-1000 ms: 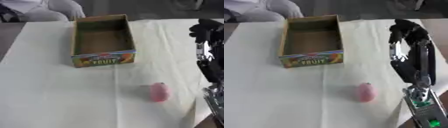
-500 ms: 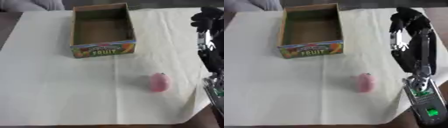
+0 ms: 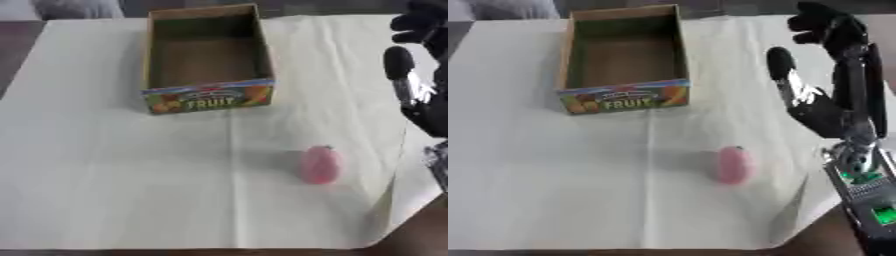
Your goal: Pick up objects on the table and place them in the box.
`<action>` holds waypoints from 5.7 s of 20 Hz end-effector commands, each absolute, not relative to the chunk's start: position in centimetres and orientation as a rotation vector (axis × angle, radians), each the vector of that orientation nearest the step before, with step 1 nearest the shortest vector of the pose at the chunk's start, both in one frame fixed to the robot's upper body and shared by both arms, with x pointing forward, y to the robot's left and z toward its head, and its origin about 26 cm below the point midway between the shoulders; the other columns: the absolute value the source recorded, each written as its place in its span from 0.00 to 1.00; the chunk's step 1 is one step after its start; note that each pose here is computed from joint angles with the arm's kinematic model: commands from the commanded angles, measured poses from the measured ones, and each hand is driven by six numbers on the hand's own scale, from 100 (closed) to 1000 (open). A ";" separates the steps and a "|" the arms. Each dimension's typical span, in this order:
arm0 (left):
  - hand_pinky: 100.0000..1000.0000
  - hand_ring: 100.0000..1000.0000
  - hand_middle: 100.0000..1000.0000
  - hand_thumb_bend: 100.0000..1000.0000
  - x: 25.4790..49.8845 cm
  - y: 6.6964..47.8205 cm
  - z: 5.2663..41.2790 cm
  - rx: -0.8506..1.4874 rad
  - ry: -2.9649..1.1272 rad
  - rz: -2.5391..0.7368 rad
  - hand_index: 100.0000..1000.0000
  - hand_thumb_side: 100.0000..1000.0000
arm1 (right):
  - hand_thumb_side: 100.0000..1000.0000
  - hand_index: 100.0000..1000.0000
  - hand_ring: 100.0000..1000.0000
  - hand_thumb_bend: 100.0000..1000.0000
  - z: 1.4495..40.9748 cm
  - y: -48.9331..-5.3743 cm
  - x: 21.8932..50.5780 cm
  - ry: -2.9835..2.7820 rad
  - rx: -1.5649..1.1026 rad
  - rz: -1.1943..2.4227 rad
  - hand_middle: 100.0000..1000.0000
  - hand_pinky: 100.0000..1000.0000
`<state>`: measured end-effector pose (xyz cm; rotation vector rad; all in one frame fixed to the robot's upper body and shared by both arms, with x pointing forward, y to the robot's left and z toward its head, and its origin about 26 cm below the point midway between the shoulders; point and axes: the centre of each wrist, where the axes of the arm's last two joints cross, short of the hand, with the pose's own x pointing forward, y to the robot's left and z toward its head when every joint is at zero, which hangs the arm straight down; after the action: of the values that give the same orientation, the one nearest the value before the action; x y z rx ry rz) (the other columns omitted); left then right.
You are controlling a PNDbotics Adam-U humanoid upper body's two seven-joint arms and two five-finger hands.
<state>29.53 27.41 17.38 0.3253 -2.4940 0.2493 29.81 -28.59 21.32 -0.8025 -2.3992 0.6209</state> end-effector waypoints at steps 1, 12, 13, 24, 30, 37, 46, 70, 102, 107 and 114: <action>0.69 0.66 0.60 0.00 29.3 27.7 18.1 0.343 -2.523 0.213 0.83 0.67 | 0.64 0.82 0.69 0.38 23.4 -29.6 29.4 -2.325 -0.926 0.811 0.64 0.65; 0.69 0.66 0.60 0.00 29.2 27.6 18.0 0.340 -2.521 0.196 0.83 0.67 | 0.66 0.86 0.75 0.40 27.2 -31.2 28.9 -1.883 -1.136 1.440 0.67 0.72; 0.69 0.66 0.60 0.00 29.2 27.6 18.0 0.339 -2.521 0.195 0.83 0.67 | 0.65 0.86 0.76 0.40 27.4 -31.2 28.9 -1.849 -1.137 1.481 0.67 0.72; 0.69 0.66 0.60 0.00 29.3 27.5 18.1 0.326 -2.521 0.186 0.83 0.67 | 0.47 0.94 0.81 0.44 27.7 -30.4 28.9 -1.522 -1.007 1.763 0.68 0.74; 0.69 0.66 0.61 0.00 29.3 27.4 18.1 0.319 -2.521 0.182 0.83 0.67 | 0.41 0.93 0.82 0.53 27.4 -29.5 29.1 -1.397 -0.931 1.836 0.68 0.75; 0.69 0.66 0.61 0.00 29.3 27.4 18.2 0.313 -2.521 0.178 0.83 0.67 | 0.33 0.90 0.83 0.64 26.5 -28.7 29.1 -1.290 -0.909 1.902 0.66 0.75; 0.69 0.66 0.61 0.00 29.3 27.3 18.2 0.307 -2.521 0.176 0.82 0.67 | 0.28 0.89 0.83 0.63 25.0 -27.7 29.2 -1.176 -0.858 1.945 0.61 0.74; 0.68 0.66 0.60 0.00 29.4 27.1 18.1 0.290 -2.519 0.172 0.82 0.68 | 0.19 0.88 0.81 0.44 23.2 -26.0 29.2 -1.105 -0.864 1.851 0.74 0.71; 0.68 0.67 0.60 0.00 29.4 26.8 18.2 0.273 -2.522 0.173 0.82 0.68 | 0.00 0.85 0.80 0.31 22.5 -25.2 29.2 -0.989 -0.841 1.747 0.66 0.70; 0.68 0.67 0.60 0.00 29.4 26.9 18.2 0.274 -2.522 0.174 0.82 0.68 | 0.00 0.79 0.80 0.32 22.3 -25.1 29.2 -0.972 -0.836 1.745 0.65 0.70; 0.67 0.67 0.60 0.00 29.4 26.9 18.2 0.274 -2.522 0.174 0.82 0.68 | 0.00 0.67 0.80 0.33 22.5 -25.2 29.2 -0.966 -0.856 1.737 0.63 0.70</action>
<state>29.57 26.88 17.35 0.2786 -2.4890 0.1861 29.35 -25.02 21.60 -0.8113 -0.9763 1.7500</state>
